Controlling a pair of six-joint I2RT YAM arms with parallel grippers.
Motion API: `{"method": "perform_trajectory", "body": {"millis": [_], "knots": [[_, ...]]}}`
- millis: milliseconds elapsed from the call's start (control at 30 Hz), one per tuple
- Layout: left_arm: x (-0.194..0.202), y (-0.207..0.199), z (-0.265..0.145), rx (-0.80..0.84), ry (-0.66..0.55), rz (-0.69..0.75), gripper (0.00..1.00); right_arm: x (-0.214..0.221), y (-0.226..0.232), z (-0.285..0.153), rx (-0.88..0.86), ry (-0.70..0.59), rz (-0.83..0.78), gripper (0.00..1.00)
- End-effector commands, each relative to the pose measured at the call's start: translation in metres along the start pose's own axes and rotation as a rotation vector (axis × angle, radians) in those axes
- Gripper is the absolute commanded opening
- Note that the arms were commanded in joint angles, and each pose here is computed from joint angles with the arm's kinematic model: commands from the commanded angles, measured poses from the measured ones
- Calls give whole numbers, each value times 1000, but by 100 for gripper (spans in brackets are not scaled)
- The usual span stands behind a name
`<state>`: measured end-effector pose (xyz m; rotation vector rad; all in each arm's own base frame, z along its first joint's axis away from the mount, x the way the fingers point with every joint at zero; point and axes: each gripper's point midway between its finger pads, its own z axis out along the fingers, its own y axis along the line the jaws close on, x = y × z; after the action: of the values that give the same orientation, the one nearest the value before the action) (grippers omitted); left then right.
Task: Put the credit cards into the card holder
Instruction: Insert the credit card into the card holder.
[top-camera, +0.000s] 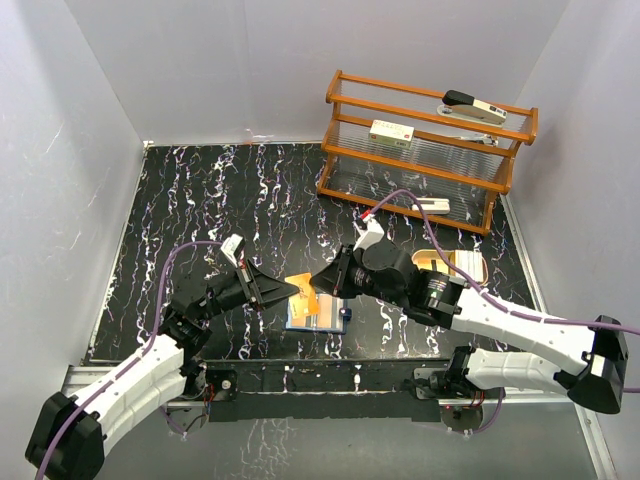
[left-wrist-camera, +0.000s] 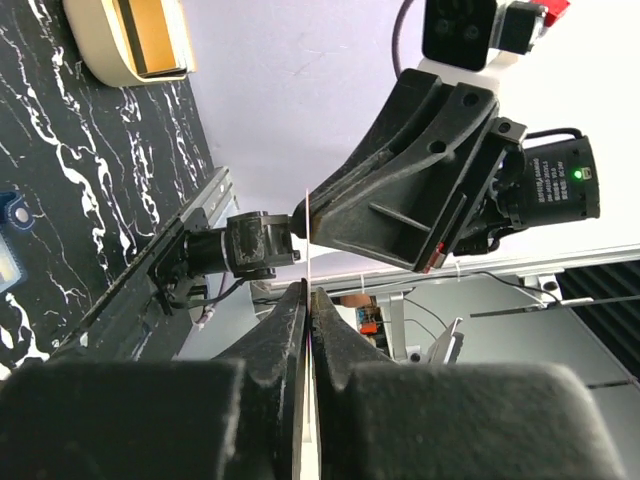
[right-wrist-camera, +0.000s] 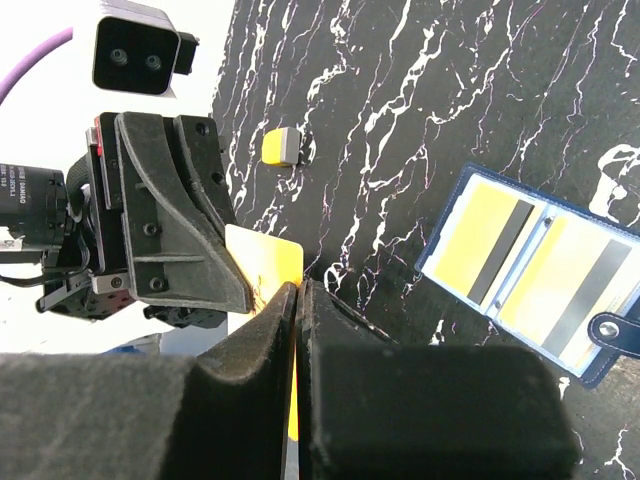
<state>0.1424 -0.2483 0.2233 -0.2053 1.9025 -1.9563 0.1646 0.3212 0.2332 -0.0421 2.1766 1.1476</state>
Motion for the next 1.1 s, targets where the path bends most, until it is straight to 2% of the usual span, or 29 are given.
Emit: {"method": "perform_trajectory", "body": {"millis": [0, 67, 133, 267, 467, 600, 700, 767, 1067], "knots": [[1, -10, 0, 16, 17, 47, 0, -8, 5, 3, 2, -31, 3, 0], [-1, -3, 2, -27, 14, 59, 0, -8, -2, 1, 28, -37, 0, 2], [-2, 9, 2, -85, 12, 71, 0, -9, -9, 0, 59, -42, -18, 10], [-5, 40, -2, -258, 24, 141, 0, -13, -44, -11, 226, -71, -53, 27], [-7, 81, -9, -479, 85, 171, 0, -8, -86, -13, 371, -101, -99, 46], [-3, 97, -2, -525, 176, 147, 0, 1, -108, -6, 468, -61, -161, 48], [-6, 107, 4, -539, 192, 135, 0, 6, -124, 2, 529, -35, -192, 53], [-8, 111, 6, -529, 198, 118, 0, 12, -132, 9, 540, -8, -186, 56], [-15, 128, 4, -519, 213, 47, 0, 55, -159, 35, 512, 164, -162, 56]]}}
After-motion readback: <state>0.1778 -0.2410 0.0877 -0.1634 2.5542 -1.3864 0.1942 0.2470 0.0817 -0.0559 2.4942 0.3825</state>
